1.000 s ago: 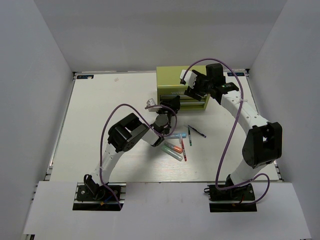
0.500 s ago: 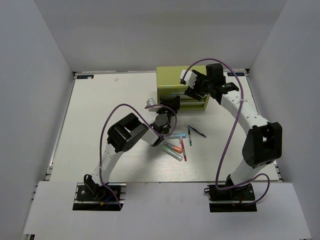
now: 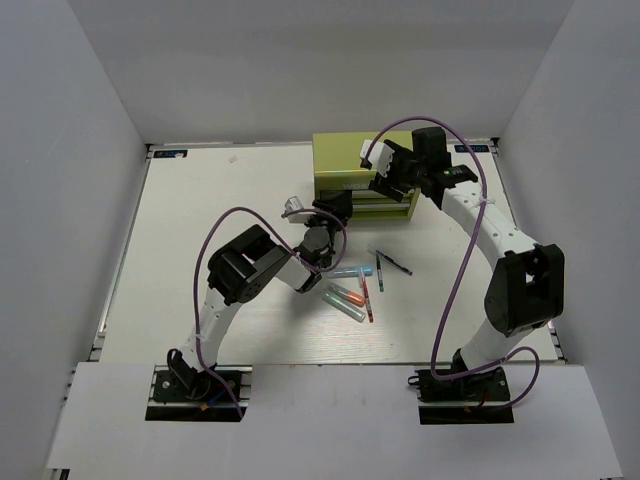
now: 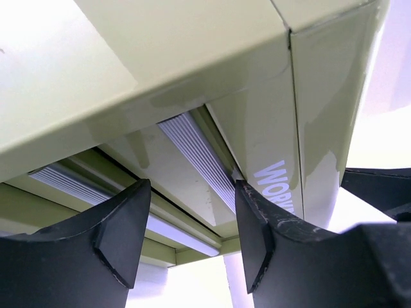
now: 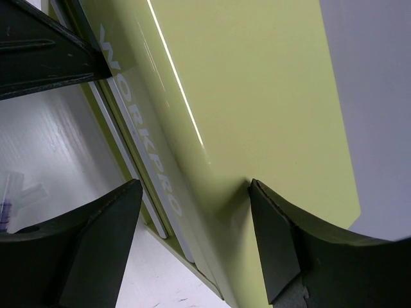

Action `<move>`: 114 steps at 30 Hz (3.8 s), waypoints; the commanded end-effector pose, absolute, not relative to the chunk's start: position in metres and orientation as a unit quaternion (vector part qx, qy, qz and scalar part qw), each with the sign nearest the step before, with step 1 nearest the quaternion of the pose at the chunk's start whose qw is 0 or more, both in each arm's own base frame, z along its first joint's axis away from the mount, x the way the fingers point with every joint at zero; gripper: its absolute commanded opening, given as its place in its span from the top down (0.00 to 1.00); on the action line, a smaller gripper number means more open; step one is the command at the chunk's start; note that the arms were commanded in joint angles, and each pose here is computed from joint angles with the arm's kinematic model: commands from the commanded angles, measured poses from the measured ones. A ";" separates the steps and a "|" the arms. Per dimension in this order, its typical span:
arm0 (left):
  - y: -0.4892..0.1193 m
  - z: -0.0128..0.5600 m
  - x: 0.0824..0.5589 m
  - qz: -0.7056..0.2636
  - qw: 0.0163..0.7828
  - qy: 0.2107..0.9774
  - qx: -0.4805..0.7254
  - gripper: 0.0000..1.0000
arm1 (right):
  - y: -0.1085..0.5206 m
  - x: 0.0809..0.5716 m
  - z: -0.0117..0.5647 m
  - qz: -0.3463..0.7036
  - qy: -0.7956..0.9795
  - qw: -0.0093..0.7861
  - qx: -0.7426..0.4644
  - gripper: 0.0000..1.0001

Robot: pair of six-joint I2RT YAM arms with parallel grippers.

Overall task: Sort the stationery into containers
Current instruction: Open the drawer in the storage box.

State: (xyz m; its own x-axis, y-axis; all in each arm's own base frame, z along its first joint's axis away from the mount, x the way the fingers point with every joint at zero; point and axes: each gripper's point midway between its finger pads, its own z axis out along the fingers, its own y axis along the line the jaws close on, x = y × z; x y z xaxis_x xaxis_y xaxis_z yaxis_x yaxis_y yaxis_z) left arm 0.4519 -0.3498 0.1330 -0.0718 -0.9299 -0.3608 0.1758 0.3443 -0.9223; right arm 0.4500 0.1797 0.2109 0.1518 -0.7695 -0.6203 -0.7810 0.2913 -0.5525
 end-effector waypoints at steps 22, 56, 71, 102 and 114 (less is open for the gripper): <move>-0.323 0.265 0.455 -0.624 0.596 0.268 -0.429 0.42 | 0.162 0.428 0.185 0.019 0.687 0.419 -0.593 0.27; -0.318 0.244 0.445 -0.622 0.572 0.277 -0.457 1.00 | 0.191 0.393 0.232 0.070 0.575 0.470 -0.667 0.18; -0.321 0.238 0.433 -0.621 0.568 0.298 -0.451 1.00 | 0.189 0.432 0.235 0.017 0.581 0.478 -0.658 0.16; -0.327 0.232 0.407 -0.625 0.555 0.335 -0.435 1.00 | 0.192 0.438 0.246 0.008 0.555 0.496 -0.668 0.18; -0.332 0.232 0.401 -0.632 0.548 0.342 -0.428 1.00 | 0.183 0.456 0.228 -0.009 0.590 0.466 -0.660 0.24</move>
State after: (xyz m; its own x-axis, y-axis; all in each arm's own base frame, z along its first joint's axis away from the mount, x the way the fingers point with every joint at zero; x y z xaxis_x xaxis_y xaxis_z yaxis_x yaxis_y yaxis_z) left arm 0.4259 -0.3806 0.1422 -0.1237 -0.9833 -0.1334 0.1773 0.1104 -0.9779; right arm 0.4451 0.1901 0.2138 0.3117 -0.7674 -0.5603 -0.7979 0.1088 -0.5929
